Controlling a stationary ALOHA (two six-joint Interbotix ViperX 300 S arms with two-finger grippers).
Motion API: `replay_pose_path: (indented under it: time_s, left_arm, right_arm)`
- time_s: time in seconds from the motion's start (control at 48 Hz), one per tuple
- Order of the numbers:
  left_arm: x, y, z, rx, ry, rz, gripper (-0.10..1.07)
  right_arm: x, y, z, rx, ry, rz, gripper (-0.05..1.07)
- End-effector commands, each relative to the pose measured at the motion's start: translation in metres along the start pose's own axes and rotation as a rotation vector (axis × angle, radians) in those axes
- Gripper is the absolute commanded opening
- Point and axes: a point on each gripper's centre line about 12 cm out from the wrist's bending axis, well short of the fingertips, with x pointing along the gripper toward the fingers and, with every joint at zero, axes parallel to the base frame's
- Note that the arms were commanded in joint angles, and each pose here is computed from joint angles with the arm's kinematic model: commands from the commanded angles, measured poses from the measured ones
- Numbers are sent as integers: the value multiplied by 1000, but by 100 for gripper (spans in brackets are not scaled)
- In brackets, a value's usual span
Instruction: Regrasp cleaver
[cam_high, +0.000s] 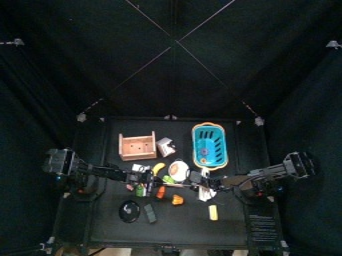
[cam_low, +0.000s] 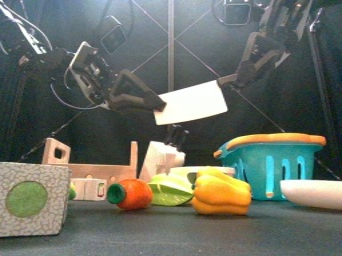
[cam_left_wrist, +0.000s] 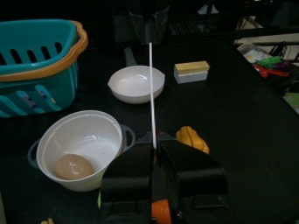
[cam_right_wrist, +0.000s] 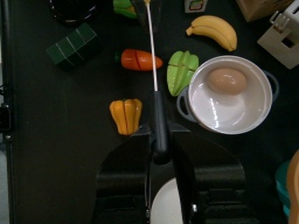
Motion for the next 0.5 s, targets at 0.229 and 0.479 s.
replay_pose_path:
  time_s: [0.229,0.479]
  left_arm:
    - [-1,0,20,-4,-170,1,44]
    - [2,-3,16,-1,-159,-8,44]
  right_arm:
    - [-1,1,-2,2,-5,8,47]
    - [0,-1,-1,0,-16,9,47]
